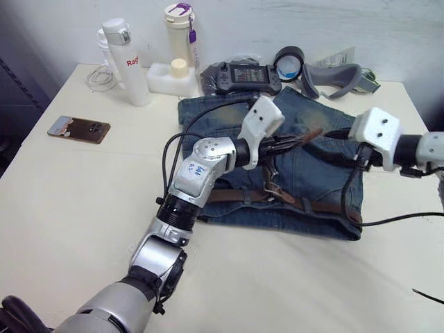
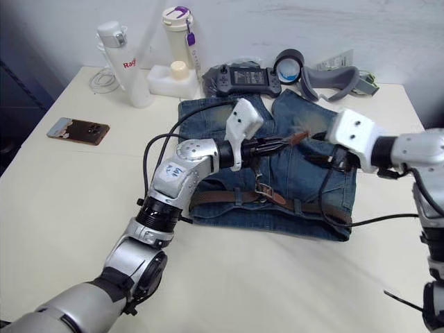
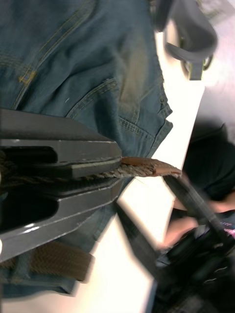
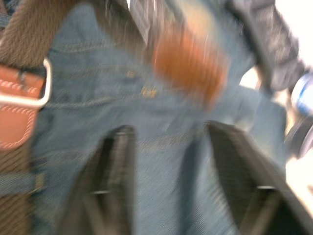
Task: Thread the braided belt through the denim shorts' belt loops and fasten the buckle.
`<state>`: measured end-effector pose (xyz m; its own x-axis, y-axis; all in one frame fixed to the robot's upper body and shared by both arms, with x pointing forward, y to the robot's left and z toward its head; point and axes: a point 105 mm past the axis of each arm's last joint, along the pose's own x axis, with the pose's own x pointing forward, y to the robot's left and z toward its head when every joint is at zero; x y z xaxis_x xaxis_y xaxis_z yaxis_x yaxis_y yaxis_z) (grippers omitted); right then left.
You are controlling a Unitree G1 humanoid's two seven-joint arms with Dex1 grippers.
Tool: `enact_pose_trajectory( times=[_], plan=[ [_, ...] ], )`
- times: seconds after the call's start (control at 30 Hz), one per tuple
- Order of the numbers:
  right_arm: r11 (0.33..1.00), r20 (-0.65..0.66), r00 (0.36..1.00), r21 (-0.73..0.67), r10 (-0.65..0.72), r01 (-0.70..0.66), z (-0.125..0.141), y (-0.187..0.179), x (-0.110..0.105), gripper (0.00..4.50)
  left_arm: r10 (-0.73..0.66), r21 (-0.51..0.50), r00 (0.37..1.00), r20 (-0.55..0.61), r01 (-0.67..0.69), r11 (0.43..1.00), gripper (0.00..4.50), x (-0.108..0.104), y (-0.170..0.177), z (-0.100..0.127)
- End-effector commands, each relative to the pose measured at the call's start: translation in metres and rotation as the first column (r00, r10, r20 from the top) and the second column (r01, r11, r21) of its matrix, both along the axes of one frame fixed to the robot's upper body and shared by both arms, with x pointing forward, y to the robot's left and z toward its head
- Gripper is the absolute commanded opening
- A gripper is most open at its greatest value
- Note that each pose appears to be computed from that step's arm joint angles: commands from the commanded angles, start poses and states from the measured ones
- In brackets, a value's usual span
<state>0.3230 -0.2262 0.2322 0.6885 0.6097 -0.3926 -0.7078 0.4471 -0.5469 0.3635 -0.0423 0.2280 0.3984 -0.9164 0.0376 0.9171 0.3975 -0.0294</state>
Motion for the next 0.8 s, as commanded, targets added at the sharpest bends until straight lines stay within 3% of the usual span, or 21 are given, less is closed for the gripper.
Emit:
enact_pose_trajectory(
  times=[0.03, 0.2, 0.23, 0.3, 0.4, 0.5, 0.67, 0.8],
  plan=[
    [0.982, -0.012, 1.0, 0.188, -0.028, 0.029, 0.009, 0.006, -0.009, 4.12, 0.029, -0.172, 0.99, -0.136, -0.052, 0.984, 0.0, 0.002, 0.018, 0.019],
    [0.91, -0.13, 0.992, 0.412, 0.001, 0.053, -0.008, 0.03, -0.009, 4.12, 0.018, -0.226, 0.959, -0.284, -0.085, 0.97, 0.0, 0.001, 0.025, 0.013],
    [0.896, -0.138, 0.99, 0.442, 0.013, 0.05, -0.01, 0.037, -0.008, 3.51, 0.013, -0.227, 0.953, -0.302, -0.085, 0.97, 0.0, 0.0, 0.025, 0.012],
    [0.885, -0.159, 0.987, 0.462, 0.024, 0.052, -0.02, 0.051, -0.003, 2.77, 0.007, -0.243, 0.94, -0.34, -0.096, 0.965, 0.0, -0.001, 0.025, 0.01],
    [0.895, -0.2, 0.979, 0.442, 0.036, 0.057, -0.04, 0.066, 0.001, 1.25, -0.003, -0.262, 0.921, -0.388, -0.107, 0.959, 0.0, -0.003, 0.028, 0.007],
    [0.908, -0.264, 0.963, 0.415, 0.058, 0.059, -0.062, 0.075, 0.0, 0.02, 0.016, -0.243, 0.908, -0.418, -0.129, 0.962, 0.0, -0.004, 0.034, 0.0],
    [0.952, -0.362, 0.929, 0.304, 0.074, 0.043, -0.104, 0.081, -0.014, 0.02, 0.084, -0.216, 0.892, -0.444, -0.198, 0.956, 0.0, 0.0, 0.055, -0.01],
    [0.963, -0.362, 0.929, 0.268, 0.07, 0.032, -0.115, 0.082, -0.014, 0.02, 0.169, -0.158, 0.876, -0.452, -0.264, 0.951, 0.0, 0.004, 0.078, -0.024]
  ],
)
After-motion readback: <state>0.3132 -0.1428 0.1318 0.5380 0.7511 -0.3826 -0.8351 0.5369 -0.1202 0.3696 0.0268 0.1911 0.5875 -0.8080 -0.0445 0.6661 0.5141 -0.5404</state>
